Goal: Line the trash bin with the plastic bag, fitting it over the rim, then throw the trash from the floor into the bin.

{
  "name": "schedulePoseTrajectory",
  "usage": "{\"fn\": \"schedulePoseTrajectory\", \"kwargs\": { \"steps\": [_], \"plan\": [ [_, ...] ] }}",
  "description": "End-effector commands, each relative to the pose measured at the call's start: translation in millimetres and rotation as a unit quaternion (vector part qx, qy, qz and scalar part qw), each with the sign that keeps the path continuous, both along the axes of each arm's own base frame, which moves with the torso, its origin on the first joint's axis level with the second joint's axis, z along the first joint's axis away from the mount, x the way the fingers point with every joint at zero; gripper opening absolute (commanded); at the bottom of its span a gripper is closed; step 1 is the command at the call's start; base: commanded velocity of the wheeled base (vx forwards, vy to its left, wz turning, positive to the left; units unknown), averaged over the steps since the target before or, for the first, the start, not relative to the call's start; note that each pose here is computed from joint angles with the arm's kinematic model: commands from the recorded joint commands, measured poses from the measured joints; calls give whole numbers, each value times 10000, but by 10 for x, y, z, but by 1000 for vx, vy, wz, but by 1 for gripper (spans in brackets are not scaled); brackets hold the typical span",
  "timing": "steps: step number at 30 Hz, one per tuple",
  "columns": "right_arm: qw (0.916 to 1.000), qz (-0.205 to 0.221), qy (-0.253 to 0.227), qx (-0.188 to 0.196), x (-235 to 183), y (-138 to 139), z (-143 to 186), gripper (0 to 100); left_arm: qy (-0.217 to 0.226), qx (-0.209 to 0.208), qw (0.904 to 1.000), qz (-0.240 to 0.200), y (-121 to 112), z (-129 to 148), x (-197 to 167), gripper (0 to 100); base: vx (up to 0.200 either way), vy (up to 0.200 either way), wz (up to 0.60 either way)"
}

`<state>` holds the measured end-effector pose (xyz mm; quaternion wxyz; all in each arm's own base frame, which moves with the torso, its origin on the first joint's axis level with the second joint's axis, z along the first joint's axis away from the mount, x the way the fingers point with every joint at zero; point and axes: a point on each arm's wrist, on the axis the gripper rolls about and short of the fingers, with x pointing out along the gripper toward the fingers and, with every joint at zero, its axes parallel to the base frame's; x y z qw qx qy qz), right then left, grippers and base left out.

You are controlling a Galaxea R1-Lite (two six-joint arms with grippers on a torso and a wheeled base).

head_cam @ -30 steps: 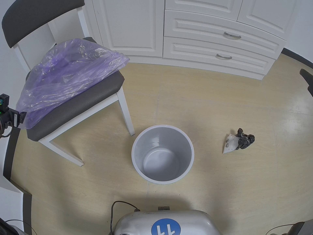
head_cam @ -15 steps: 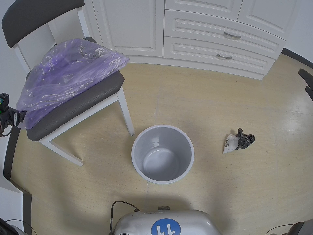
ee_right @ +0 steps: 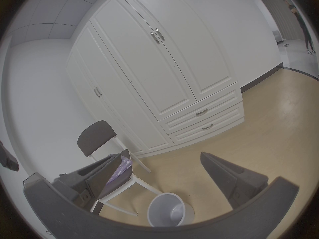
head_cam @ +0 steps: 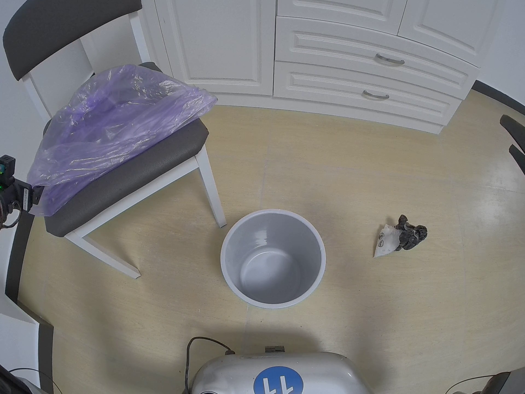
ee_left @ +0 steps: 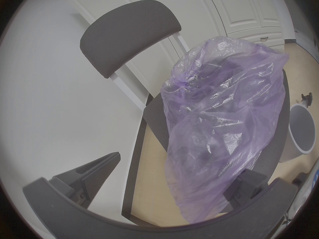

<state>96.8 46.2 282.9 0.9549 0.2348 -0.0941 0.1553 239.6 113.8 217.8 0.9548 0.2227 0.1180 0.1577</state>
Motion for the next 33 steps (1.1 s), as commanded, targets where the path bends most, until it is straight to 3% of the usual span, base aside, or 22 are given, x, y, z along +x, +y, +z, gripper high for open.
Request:
{"fn": "schedulePoseTrajectory", "kwargs": {
  "steps": [1, 9, 10, 20, 25, 33],
  "plan": [
    [10000, 0, -2, 0, -1, 0, 0, 100, -29, 5, 10000, 6, 4, 15, 5, 100, 0, 0, 0],
    [10000, 5, -18, -1, -5, -2, 6, 100, -33, 16, 10000, -49, -22, 20, 19, 100, 0, 0, 0],
    [10000, 5, -18, -1, -5, -2, 6, 100, -33, 16, 10000, -72, -33, 20, 24, 0, 0, 0, 0],
    [10000, 13, 36, -30, 18, 12, -10, 100, 3, -17, 9999, -116, -80, -9, -13, 0, 0, 0, 0],
    [9996, 60, 254, -143, 119, 84, -86, 100, -265, 2, 9994, -242, -189, 123, -104, 0, 0, 0, 0],
    [9968, 257, 649, -384, 273, 254, -248, 100, -875, -276, 9884, -1211, -554, 395, -279, 0, 0, 0, 0]
  ]
}}
